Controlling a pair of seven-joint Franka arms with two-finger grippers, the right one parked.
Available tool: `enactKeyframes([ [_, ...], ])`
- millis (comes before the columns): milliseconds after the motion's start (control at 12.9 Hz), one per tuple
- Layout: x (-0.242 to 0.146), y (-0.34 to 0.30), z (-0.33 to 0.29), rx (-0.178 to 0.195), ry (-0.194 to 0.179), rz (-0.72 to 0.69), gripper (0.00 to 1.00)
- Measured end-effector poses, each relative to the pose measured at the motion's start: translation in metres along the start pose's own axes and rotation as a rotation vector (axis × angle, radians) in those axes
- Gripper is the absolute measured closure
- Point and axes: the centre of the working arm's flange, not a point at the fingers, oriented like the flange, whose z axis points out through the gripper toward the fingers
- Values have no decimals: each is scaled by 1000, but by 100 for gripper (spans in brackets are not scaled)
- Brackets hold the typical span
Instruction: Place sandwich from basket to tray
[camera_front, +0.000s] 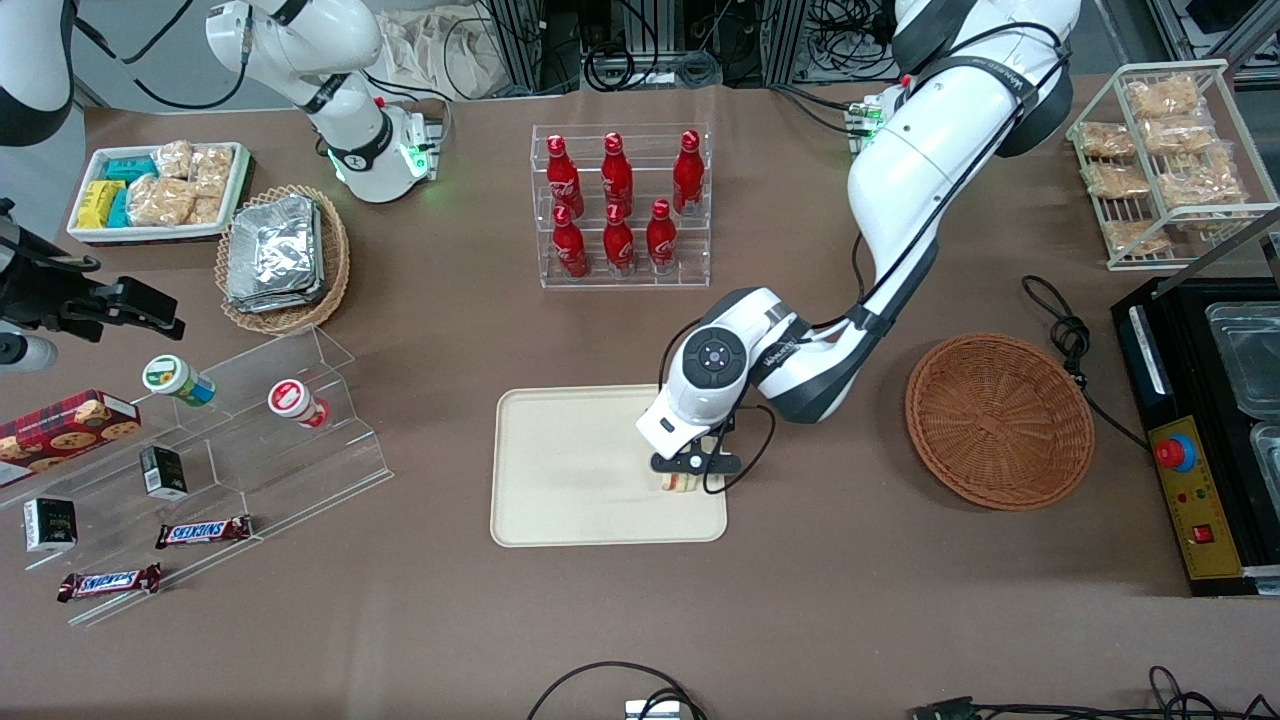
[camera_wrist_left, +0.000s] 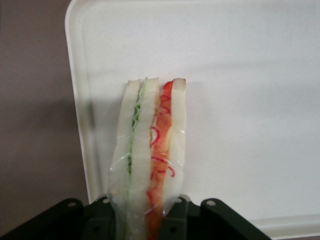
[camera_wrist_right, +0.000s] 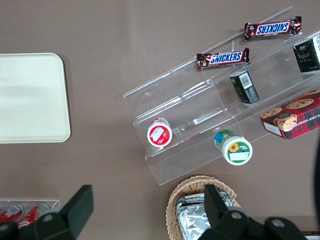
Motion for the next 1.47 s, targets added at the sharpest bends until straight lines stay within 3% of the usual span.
enactKeyframes([
  [155,0,0,2,3,1,0,73],
  [233,0,0,3,4,1,-1,67],
  [698,2,1,1,-6,11,-56,3],
  [1008,14,1,-21,-23,45,-152,0],
  [1240,18,-6,-70,42,70,-206,0],
  [1473,35,-43,-143,80,126,-271,0],
])
